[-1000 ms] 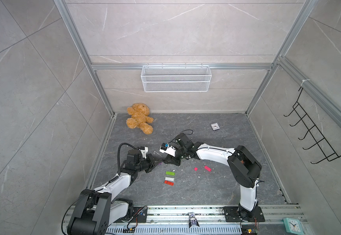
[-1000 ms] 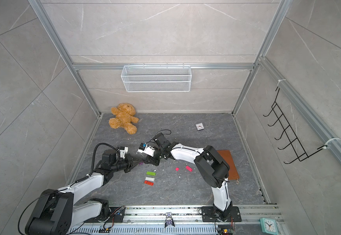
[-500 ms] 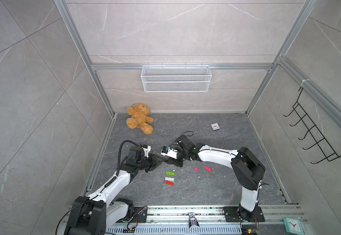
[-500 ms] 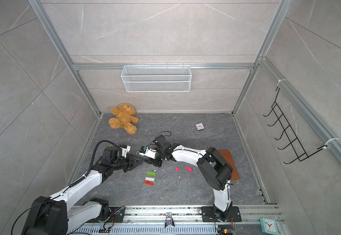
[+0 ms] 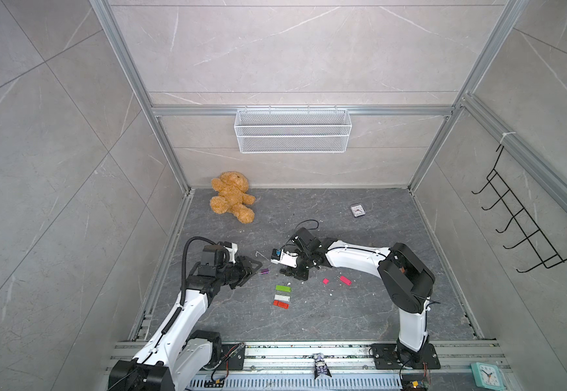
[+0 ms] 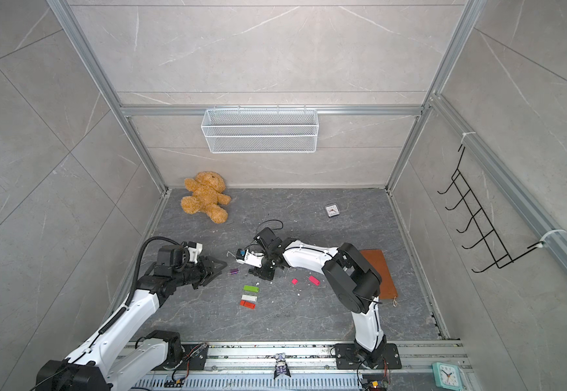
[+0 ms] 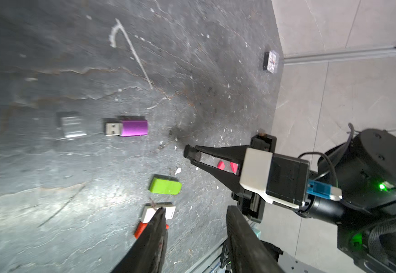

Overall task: Close the usb drive cover
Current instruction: Place the USB drive at the center of the board.

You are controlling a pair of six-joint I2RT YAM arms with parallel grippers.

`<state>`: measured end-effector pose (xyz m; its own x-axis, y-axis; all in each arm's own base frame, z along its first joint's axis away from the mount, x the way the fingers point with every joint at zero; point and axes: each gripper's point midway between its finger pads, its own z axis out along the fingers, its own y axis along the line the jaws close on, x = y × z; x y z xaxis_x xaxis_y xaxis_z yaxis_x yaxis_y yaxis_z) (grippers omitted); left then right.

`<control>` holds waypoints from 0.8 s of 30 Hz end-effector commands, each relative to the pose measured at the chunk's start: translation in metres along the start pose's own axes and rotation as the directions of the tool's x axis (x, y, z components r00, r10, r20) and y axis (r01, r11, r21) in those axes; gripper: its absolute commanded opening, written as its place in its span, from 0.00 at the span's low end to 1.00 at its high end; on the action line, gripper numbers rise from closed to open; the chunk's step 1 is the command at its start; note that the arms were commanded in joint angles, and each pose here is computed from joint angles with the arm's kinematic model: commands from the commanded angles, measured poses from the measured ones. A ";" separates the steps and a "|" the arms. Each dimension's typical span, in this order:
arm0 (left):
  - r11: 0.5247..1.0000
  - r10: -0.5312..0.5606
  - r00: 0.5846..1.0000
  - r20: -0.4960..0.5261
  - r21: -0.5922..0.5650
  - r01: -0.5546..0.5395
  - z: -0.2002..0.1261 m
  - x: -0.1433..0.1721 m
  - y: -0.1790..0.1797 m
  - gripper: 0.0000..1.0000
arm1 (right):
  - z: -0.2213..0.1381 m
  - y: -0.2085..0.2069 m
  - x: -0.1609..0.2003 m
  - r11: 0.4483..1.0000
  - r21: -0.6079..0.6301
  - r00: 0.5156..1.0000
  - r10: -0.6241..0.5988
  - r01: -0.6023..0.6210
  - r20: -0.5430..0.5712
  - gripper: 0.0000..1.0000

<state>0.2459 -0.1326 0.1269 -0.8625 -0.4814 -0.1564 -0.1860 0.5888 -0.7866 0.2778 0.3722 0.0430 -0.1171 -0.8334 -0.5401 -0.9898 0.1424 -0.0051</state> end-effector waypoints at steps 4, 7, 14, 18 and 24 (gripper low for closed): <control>1.000 0.004 1.000 -0.001 -0.023 -0.004 -0.010 -0.010 0.001 0.45 | 0.013 0.009 0.001 0.999 -0.013 0.997 -0.039 0.039 -0.062 0.16; 1.000 -0.003 1.000 -0.006 -0.026 0.003 -0.010 -0.008 0.003 0.44 | 0.017 0.011 -0.001 0.999 -0.019 0.997 -0.039 0.038 -0.071 0.17; 0.999 -0.024 1.000 0.001 -0.038 0.024 -0.011 -0.005 0.012 0.44 | 0.027 0.018 0.002 0.998 -0.036 0.992 -0.049 0.046 -0.113 0.17; 0.999 -0.026 1.000 0.003 -0.040 0.026 -0.012 -0.005 0.014 0.45 | 0.026 0.018 0.005 0.999 -0.028 0.990 -0.048 0.045 -0.129 0.20; 0.999 -0.030 1.000 -0.001 -0.037 0.030 -0.012 -0.005 0.014 0.44 | 0.027 0.017 0.004 0.999 -0.028 0.990 -0.046 0.043 -0.135 0.34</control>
<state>0.2446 -0.1140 0.1211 -0.8474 -0.5182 -0.1161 -0.2575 0.5921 -0.7636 0.2617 0.3828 0.0222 -0.0828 -0.8934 -0.4415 -0.9955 0.0951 -0.0058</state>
